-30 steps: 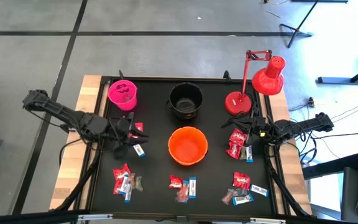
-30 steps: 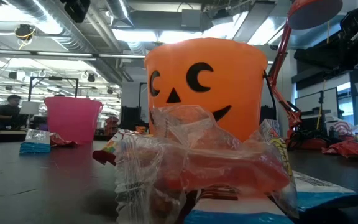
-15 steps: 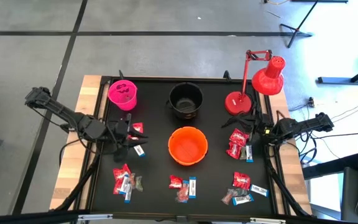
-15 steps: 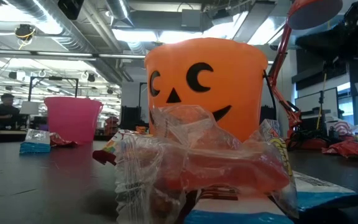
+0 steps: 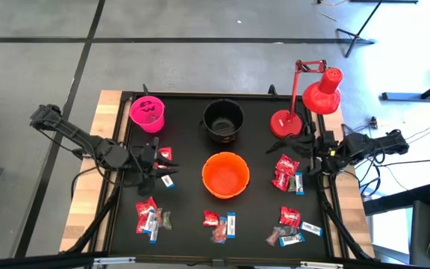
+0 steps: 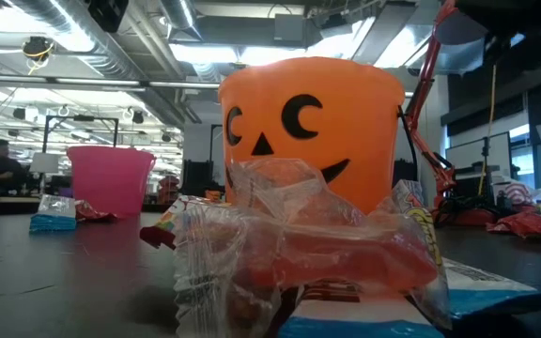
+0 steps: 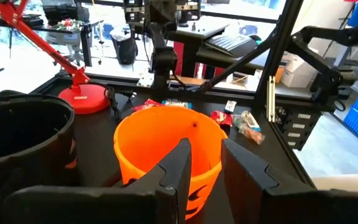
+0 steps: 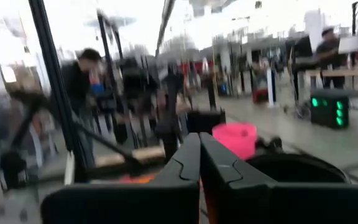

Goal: Sort candy
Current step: Put the red candy into the orange bucket

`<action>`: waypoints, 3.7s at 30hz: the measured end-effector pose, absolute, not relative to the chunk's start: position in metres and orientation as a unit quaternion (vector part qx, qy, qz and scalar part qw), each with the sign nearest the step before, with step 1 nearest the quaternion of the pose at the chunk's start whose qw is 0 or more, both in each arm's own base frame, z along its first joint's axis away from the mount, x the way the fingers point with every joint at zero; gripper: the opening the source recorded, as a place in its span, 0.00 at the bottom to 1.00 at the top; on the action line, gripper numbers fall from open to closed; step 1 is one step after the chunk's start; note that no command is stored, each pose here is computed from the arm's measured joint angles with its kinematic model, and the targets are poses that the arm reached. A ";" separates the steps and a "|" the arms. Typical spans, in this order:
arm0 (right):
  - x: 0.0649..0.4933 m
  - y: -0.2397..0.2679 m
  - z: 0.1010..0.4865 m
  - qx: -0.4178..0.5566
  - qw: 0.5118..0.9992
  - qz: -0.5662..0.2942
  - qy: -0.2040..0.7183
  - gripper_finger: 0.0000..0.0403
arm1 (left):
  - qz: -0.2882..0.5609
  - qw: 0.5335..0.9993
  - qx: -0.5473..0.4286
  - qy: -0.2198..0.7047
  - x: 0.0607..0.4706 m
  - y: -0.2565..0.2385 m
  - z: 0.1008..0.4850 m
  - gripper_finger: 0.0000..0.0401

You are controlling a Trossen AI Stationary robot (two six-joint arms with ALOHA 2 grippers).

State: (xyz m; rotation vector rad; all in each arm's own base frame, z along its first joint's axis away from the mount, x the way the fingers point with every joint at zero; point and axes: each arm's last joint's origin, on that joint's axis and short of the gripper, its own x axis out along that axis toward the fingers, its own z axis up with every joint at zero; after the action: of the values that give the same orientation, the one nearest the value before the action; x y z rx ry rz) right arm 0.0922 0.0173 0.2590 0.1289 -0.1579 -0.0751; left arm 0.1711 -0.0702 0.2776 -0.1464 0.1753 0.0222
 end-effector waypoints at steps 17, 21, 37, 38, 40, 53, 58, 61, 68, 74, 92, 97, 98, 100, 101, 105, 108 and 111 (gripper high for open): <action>0.161 0.044 0.289 0.043 0.962 0.018 0.271 0.00 | 0.012 0.993 -0.073 0.090 0.171 -0.070 0.277 0.19; 0.161 0.046 0.283 0.058 0.941 0.021 0.333 0.00 | 0.013 0.993 -0.071 0.094 0.171 -0.070 0.276 0.19; 0.126 0.038 0.244 0.185 0.811 -0.089 0.548 0.00 | 0.014 0.992 -0.080 0.094 0.171 -0.070 0.276 0.19; 0.125 0.038 0.241 0.194 0.804 -0.088 0.556 0.00 | 0.014 0.992 -0.080 0.094 0.171 -0.070 0.276 0.19; 0.124 0.038 0.233 0.209 0.789 -0.085 0.571 0.00 | 0.014 0.992 -0.080 0.094 0.171 -0.070 0.276 0.19; 0.132 0.041 0.187 0.238 0.805 -0.070 0.539 0.43 | 0.015 0.992 -0.077 0.099 0.171 -0.070 0.275 0.19; 0.131 0.038 0.179 0.212 0.819 -0.109 0.523 0.53 | 0.015 0.992 -0.077 0.099 0.171 -0.070 0.275 0.19; 0.130 0.037 0.175 0.201 0.820 -0.123 0.521 0.53 | 0.016 0.992 -0.077 0.099 0.171 -0.070 0.275 0.19; 0.137 0.039 0.167 0.190 0.808 -0.133 0.541 0.48 | 0.016 0.992 -0.075 0.103 0.171 -0.070 0.274 0.19; 0.150 0.044 0.153 0.177 0.795 -0.126 0.567 0.45 | 0.016 0.991 -0.075 0.106 0.171 -0.070 0.273 0.19; 0.164 0.049 0.142 0.184 0.785 -0.116 0.580 0.15 | 0.016 0.991 -0.075 0.107 0.171 -0.070 0.273 0.19; 0.167 0.050 0.149 0.181 0.791 -0.105 0.576 0.03 | 0.016 0.991 -0.075 0.107 0.171 -0.070 0.273 0.19; 0.168 0.051 0.151 0.182 0.791 -0.103 0.575 0.03 | 0.016 0.991 -0.075 0.107 0.171 -0.070 0.273 0.19; 0.171 0.052 0.157 0.183 0.793 -0.101 0.572 0.06 | 0.016 0.991 -0.076 0.107 0.171 -0.070 0.273 0.19; 0.172 0.052 0.159 0.184 0.794 -0.101 0.571 0.06 | 0.016 0.991 -0.076 0.107 0.171 -0.070 0.273 0.19; 0.177 0.053 0.171 0.184 0.798 -0.096 0.566 0.03 | 0.016 0.991 -0.076 0.107 0.171 -0.070 0.273 0.19; 0.181 0.055 0.180 0.181 0.804 -0.088 0.559 0.02 | 0.016 0.991 -0.076 0.107 0.171 -0.070 0.273 0.19; 0.186 0.056 0.189 0.183 0.811 -0.081 0.549 0.03 | 0.016 0.991 -0.076 0.107 0.171 -0.070 0.273 0.19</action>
State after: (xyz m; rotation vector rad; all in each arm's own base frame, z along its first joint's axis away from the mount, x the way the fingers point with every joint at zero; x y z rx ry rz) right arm 0.1855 0.0563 0.1887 0.3917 1.1735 -0.1725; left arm 0.1707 -0.0699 0.2730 -0.1526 0.2141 0.0327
